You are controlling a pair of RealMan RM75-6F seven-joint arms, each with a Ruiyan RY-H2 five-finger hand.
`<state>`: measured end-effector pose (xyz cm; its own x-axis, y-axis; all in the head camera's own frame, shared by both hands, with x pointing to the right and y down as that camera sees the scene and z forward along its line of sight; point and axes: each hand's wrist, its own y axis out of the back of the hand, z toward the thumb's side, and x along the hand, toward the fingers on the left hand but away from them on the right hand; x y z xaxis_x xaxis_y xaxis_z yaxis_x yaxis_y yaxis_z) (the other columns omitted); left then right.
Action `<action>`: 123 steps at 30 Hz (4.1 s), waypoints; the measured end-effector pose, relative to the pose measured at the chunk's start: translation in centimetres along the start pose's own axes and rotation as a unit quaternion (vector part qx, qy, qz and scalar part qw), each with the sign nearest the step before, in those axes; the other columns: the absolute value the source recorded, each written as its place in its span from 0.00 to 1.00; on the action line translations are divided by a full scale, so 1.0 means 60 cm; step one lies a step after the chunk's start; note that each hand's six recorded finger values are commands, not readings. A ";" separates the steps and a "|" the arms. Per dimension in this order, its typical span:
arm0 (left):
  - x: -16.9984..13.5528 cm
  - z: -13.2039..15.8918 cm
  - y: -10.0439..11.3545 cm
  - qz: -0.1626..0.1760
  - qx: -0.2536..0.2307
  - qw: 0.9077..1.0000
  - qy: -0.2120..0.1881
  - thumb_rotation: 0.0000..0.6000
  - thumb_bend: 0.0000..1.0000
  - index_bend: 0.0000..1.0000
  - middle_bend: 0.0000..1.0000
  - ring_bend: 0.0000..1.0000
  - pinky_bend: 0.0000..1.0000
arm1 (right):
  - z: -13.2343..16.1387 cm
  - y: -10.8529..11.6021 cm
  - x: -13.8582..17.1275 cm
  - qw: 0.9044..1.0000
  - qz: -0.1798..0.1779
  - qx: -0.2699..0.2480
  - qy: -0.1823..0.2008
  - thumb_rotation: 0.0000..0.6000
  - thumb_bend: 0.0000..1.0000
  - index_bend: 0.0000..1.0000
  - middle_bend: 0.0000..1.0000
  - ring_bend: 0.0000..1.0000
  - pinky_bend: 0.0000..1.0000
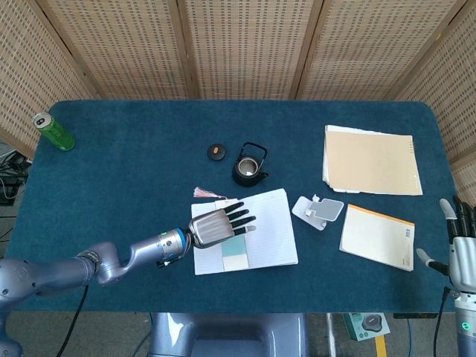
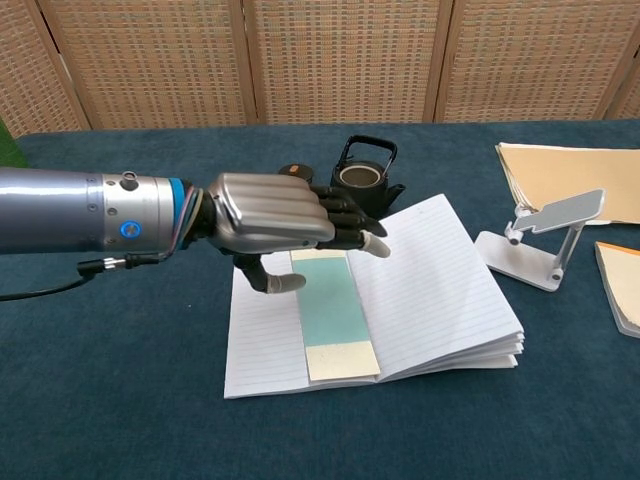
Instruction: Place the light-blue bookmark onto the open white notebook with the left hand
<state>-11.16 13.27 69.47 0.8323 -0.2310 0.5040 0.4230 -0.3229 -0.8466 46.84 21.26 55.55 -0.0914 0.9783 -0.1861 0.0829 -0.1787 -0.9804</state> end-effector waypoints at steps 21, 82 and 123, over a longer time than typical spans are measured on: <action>-0.031 0.001 -0.033 -0.098 -0.056 0.994 0.012 1.00 1.00 0.16 0.00 0.00 0.15 | 0.005 0.006 0.002 1.000 -0.006 -0.002 0.005 1.00 0.12 0.03 0.00 0.00 0.00; -0.003 0.011 -0.015 -0.069 -0.032 0.997 0.015 1.00 1.00 0.19 0.00 0.00 0.16 | 0.005 0.012 0.001 1.000 -0.014 -0.006 0.006 1.00 0.12 0.03 0.00 0.00 0.00; -0.517 0.000 -0.053 0.115 -0.166 0.854 0.479 1.00 0.00 0.00 0.00 0.00 0.00 | 0.088 0.034 0.042 0.995 0.008 -0.018 0.095 1.00 0.11 0.00 0.00 0.00 0.00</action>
<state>-38.34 21.49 56.52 0.1365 -0.9171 0.3745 0.0310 -0.3739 -0.9269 41.55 22.80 52.72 0.0983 0.9783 -0.1823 0.1178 -0.1933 -0.9740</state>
